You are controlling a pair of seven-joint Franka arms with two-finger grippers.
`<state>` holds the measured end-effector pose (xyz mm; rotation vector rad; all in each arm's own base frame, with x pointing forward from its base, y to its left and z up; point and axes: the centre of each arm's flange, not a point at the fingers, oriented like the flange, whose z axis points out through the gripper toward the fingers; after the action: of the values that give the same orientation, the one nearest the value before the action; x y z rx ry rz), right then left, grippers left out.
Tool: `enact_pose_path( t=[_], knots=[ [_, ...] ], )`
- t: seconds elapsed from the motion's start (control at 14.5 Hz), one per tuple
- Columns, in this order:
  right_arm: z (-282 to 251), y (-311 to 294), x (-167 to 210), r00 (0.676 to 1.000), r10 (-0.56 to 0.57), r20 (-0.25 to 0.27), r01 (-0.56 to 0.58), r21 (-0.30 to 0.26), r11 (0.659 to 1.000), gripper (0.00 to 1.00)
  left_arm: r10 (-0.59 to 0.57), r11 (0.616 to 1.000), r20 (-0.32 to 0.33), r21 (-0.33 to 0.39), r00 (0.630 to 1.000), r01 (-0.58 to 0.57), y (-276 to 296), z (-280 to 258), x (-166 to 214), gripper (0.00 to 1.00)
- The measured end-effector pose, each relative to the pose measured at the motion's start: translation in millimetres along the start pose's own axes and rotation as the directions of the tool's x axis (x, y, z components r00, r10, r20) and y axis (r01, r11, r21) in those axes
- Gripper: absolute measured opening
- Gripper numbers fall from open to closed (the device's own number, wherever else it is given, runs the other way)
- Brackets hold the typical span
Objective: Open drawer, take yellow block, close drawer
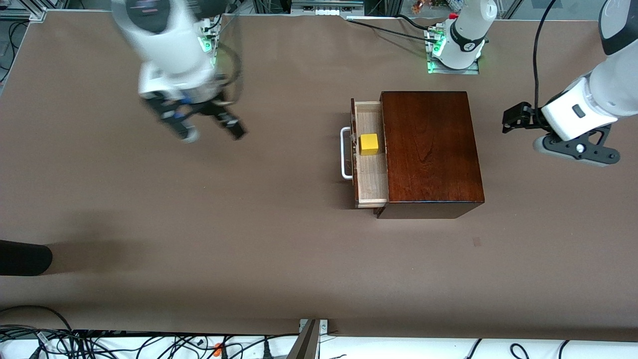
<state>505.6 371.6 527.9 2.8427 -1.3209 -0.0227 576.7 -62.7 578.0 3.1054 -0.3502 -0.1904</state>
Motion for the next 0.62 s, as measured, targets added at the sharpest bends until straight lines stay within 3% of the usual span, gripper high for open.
enact_pose_path(
  t=[0.14,0.21,0.41,0.62],
  knots=[
    [10,-23,-49,0.982,0.191,0.014,-0.191,0.018,0.981,1.0,-0.002,1.0,-0.035,0.014,0.999,0.003,3,11,-13,1.0],
    [14,-34,-65,0.954,0.297,0.024,-0.298,0.023,0.954,1.0,0.0,1.0,-0.041,0.019,0.999,0.001,5,16,-19,1.0],
    [29,-73,-97,0.816,0.572,0.084,-0.577,0.045,0.816,1.0,-0.001,1.0,-0.056,0.026,0.998,0.002,8,16,-31,1.0],
    [55,-104,-141,0.725,0.669,0.165,-0.685,0.067,0.726,1.0,-0.024,0.999,-0.06,0.025,0.998,0.026,5,15,-33,1.0]
  ],
)
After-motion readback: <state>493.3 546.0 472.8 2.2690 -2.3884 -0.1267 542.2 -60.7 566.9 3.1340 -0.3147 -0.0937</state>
